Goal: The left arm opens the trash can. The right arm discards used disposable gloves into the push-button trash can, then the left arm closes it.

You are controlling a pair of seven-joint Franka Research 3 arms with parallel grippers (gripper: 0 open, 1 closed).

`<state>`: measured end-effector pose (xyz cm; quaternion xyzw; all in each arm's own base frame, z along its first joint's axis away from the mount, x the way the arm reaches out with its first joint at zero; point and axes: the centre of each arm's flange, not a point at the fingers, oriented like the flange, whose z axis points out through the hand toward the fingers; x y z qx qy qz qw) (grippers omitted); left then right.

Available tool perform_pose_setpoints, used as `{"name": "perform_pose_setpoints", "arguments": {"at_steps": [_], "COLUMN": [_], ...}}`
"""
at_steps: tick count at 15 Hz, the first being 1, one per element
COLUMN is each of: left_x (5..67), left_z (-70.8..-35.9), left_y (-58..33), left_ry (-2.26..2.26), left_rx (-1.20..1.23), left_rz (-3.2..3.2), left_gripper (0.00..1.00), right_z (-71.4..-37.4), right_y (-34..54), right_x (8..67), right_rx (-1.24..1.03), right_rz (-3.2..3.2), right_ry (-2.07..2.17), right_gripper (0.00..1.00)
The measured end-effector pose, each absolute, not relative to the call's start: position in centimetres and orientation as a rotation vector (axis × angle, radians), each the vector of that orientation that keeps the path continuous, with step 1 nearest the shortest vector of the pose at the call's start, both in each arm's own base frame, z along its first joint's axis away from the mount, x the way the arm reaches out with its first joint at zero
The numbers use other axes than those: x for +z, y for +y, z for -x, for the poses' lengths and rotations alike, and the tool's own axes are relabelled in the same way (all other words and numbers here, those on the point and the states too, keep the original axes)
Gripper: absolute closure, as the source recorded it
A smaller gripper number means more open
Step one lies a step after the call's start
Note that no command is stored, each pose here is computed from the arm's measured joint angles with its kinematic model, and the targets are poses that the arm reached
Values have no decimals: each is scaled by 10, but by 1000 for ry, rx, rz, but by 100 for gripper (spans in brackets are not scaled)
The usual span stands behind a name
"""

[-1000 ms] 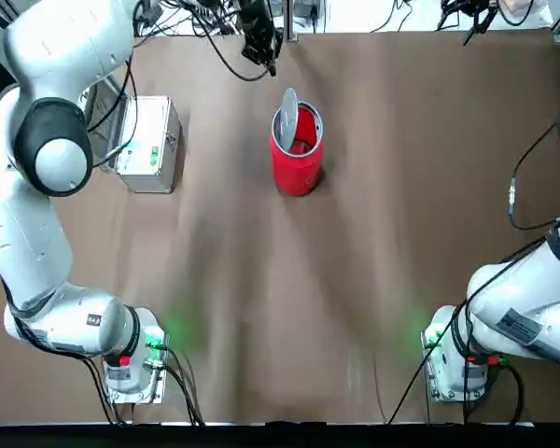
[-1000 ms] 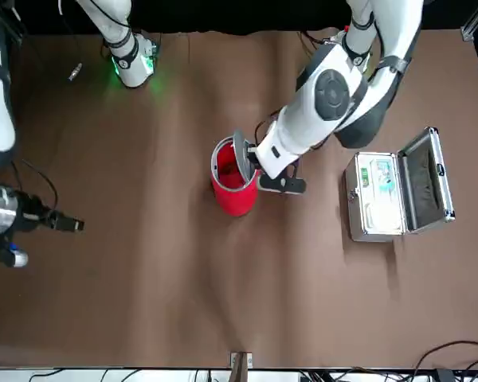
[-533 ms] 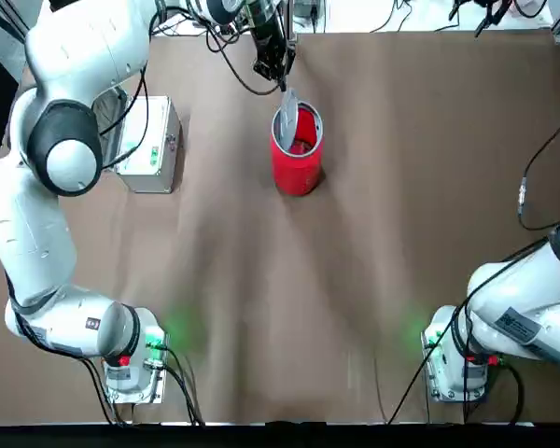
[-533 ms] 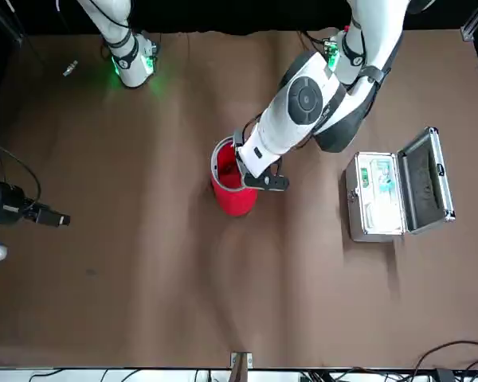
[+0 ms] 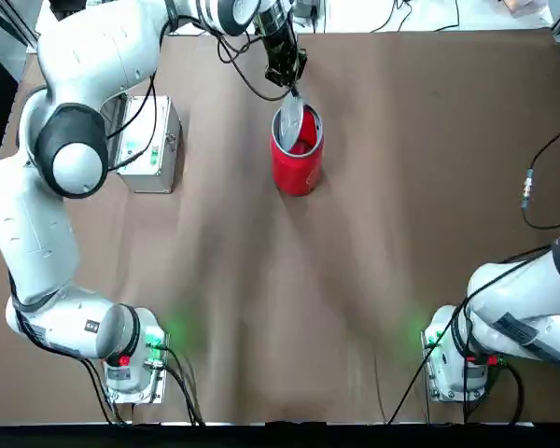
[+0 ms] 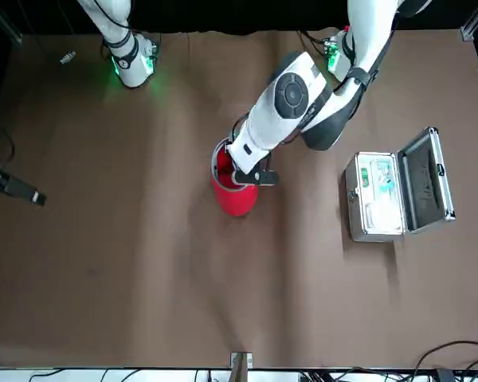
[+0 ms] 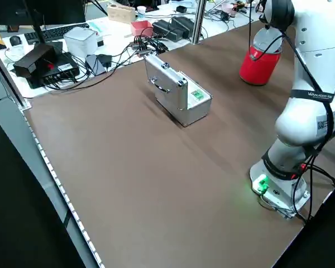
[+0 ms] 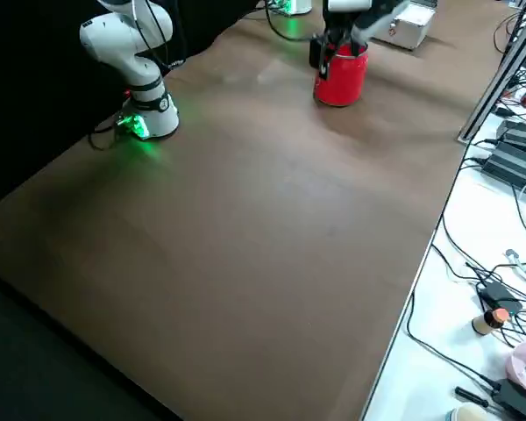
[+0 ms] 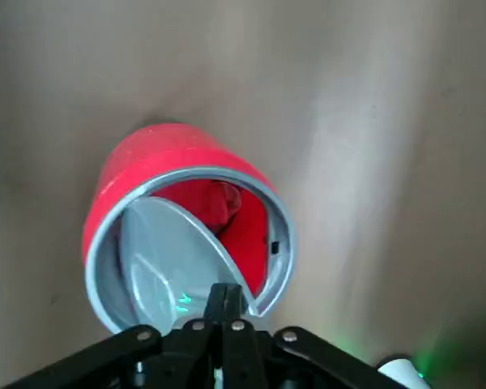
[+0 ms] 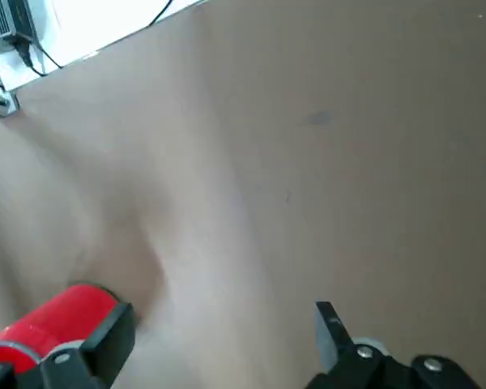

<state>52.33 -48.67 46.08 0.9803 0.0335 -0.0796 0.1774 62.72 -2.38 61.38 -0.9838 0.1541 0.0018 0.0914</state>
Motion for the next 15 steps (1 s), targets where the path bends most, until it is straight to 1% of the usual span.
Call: {"name": "perform_pose_setpoints", "arguments": {"at_steps": [3,10,15], "left_x": [459,421,413], "left_z": [-522,-506,-503], "left_y": [-492,-525,-533], "left_ry": [108,113,104], "left_rx": [-215,-204,-167], "left_rz": [-2764,-2792,-2795], "left_gripper": [99,99,99], "right_z": [-619,-623,-628], "right_y": [-9,6,11], "right_x": [626,612,589], "right_rx": [0,14,11], "right_rz": [2956,3018,3028], "right_ry": [533,581,570], "right_gripper": [2,2,2]}}
